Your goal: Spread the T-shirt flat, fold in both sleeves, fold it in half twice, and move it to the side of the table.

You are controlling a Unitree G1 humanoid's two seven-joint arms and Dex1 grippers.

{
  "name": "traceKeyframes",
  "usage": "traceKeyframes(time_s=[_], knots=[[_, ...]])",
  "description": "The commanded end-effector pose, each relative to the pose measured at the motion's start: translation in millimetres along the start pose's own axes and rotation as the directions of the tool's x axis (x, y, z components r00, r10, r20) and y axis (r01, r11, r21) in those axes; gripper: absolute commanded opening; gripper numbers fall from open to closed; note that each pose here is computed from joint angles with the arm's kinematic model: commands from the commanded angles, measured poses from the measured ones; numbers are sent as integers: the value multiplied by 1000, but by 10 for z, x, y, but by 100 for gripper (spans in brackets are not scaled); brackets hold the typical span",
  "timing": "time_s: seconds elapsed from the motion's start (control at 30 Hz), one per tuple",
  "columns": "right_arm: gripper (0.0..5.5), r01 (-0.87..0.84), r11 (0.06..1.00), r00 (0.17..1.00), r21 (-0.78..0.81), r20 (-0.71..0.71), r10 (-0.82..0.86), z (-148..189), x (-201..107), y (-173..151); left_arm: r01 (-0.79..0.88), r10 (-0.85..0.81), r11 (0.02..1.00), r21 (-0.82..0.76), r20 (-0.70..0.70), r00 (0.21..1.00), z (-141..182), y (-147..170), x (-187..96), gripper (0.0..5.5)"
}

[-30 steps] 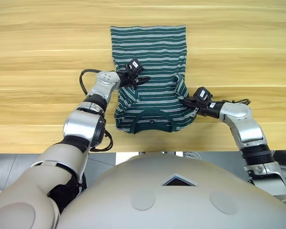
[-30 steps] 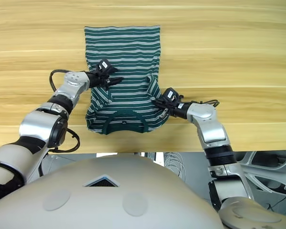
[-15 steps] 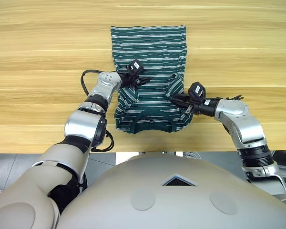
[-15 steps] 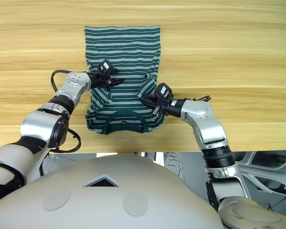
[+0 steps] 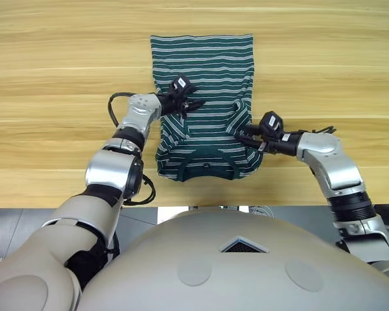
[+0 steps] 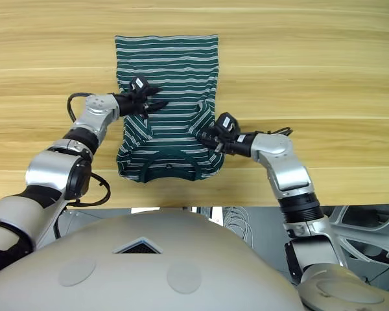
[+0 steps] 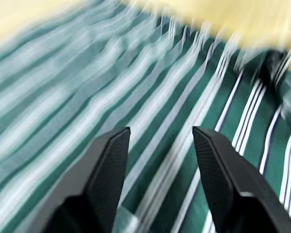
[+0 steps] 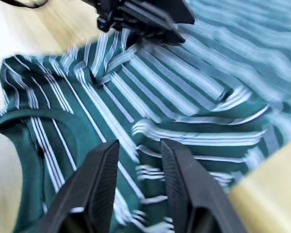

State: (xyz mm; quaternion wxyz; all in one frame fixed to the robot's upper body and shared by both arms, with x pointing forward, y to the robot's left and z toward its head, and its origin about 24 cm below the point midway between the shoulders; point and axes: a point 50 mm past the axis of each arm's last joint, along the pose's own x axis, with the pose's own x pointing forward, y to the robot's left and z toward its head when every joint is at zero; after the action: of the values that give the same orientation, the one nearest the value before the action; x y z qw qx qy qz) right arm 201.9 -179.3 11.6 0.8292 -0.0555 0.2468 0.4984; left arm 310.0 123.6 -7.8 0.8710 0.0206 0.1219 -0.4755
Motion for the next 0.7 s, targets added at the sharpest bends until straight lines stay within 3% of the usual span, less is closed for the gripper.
traceKeyframes(time_s=[0.03,0.1,0.17,0.3,0.4,0.47,0.53,0.7], knots=[[159,-65,985,982,-159,165,91,95,-402,-201,-46,34,999,15,449,893,746,313,-269,226],[159,-44,985,962,-168,259,87,86,-610,-363,-110,67,993,41,575,815,989,420,-483,226],[160,82,975,973,-206,228,-34,-41,-708,-585,-201,80,964,175,531,844,933,415,-743,245],[240,85,872,989,-482,-68,-135,-381,-658,-655,-231,188,810,539,134,973,244,163,-1543,319],[299,-57,771,982,-634,-176,-72,-446,-614,-593,-109,274,748,654,-155,949,-259,-182,-2210,373],[340,-155,731,971,-665,-240,-12,-457,-598,-579,-16,270,758,652,-291,918,-452,-393,-2473,397],[340,-219,701,960,-679,-279,29,-448,-565,-581,40,244,764,644,-345,906,-533,-530,-2570,397],[340,-341,661,937,-669,-303,176,-459,-401,-468,133,174,705,696,-352,920,-570,-581,-2389,397]])
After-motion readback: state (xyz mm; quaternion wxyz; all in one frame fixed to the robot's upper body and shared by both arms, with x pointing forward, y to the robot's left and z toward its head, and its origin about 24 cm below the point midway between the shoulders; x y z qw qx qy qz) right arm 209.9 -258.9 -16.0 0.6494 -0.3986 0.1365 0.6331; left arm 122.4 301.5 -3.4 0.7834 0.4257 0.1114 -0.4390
